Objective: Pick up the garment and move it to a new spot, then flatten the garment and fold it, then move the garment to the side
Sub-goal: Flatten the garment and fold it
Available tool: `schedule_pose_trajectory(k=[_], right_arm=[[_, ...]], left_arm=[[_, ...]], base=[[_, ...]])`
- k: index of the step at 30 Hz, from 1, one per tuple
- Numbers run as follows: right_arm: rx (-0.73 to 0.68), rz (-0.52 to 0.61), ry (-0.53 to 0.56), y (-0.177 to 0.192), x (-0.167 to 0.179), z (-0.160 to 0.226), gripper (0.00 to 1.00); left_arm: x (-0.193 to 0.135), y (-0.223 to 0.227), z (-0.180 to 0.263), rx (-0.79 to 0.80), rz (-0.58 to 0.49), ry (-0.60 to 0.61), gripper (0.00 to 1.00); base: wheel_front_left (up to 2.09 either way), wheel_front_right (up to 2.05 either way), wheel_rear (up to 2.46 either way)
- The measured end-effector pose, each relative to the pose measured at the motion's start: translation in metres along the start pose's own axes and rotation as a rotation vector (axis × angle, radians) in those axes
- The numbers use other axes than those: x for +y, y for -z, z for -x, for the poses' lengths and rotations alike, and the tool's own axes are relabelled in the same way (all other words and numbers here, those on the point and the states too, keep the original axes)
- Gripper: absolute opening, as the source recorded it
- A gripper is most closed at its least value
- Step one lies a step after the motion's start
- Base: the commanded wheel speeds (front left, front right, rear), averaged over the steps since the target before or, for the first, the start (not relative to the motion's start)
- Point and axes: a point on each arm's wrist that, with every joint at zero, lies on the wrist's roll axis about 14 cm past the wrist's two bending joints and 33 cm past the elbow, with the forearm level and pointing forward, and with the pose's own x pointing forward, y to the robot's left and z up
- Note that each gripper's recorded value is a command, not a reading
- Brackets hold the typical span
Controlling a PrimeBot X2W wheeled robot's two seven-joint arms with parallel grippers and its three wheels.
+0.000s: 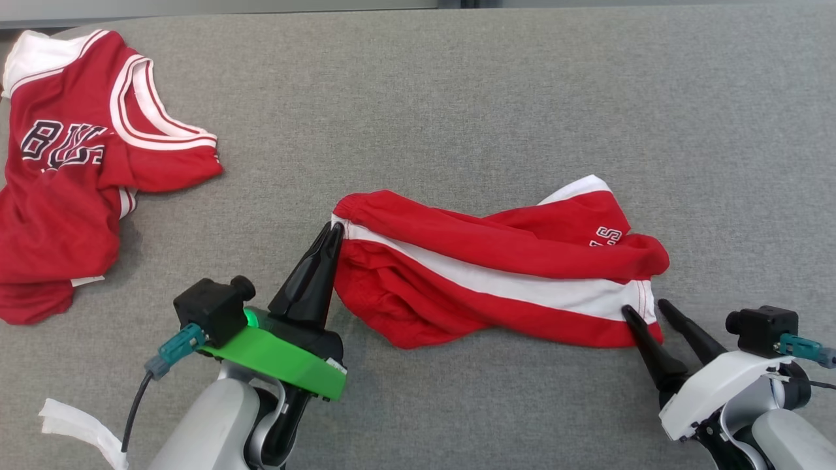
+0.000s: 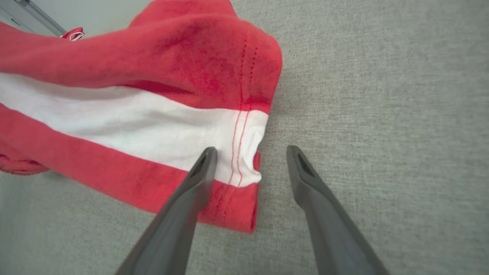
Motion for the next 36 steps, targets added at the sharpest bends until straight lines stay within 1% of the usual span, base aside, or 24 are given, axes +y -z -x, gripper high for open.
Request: schedule_pose_trajectory(k=[1,4,6,10,14,18,24,26,29,31,36], right_arm=[[0.011,-0.016,-0.006,0.003,0.002,-0.002,0.00],[0.018,-0.013,-0.026,0.004,0.005,-0.005,0.00],[-0.010,-0.013,-0.024,-0.001,0.003,-0.004,0.00],[-0.112,0.010,-0.026,-0.027,-0.002,0.002,0.00],[-0.212,0.030,-0.006,-0.055,-0.012,0.019,0.00],[-0.356,0.045,0.013,-0.099,-0.019,0.045,0.00],[-0.571,0.044,0.017,-0.164,-0.019,0.082,0.00],[-0.624,0.050,0.020,-0.183,-0.022,0.089,0.00],[-0.717,0.059,0.009,-0.226,-0.025,0.092,0.00],[-0.762,0.073,0.010,-0.253,-0.030,0.088,0.00],[-0.927,0.132,0.058,-0.328,-0.048,0.082,0.00]], left_arm=[[0.001,0.000,0.000,0.001,-0.001,-0.001,0.00],[0.003,0.001,0.000,0.003,-0.001,-0.007,0.00],[0.003,0.001,0.000,0.002,-0.005,-0.007,0.00],[-0.001,-0.004,0.000,-0.009,-0.015,0.007,0.00],[-0.013,-0.009,0.000,-0.016,-0.027,0.050,0.00],[-0.039,-0.022,-0.003,-0.042,-0.012,0.142,0.00],[-0.082,-0.061,-0.023,-0.097,0.068,0.307,0.00],[-0.098,-0.075,-0.033,-0.098,0.053,0.379,0.00],[-0.125,-0.106,-0.059,-0.125,0.048,0.489,0.00],[-0.137,-0.123,-0.079,-0.138,0.013,0.536,0.00],[-0.163,-0.172,-0.134,-0.264,-0.032,0.611,0.00]], base=[[0.00,0.00,0.00],[0.00,0.00,0.00],[0.00,0.00,0.00],[0.00,0.00,0.00],[0.00,0.00,0.00],[0.00,0.00,0.00],[0.00,0.00,0.00],[0.00,0.00,0.00],[0.00,0.00,0.00],[0.00,0.00,0.00],[0.00,0.00,0.00]])
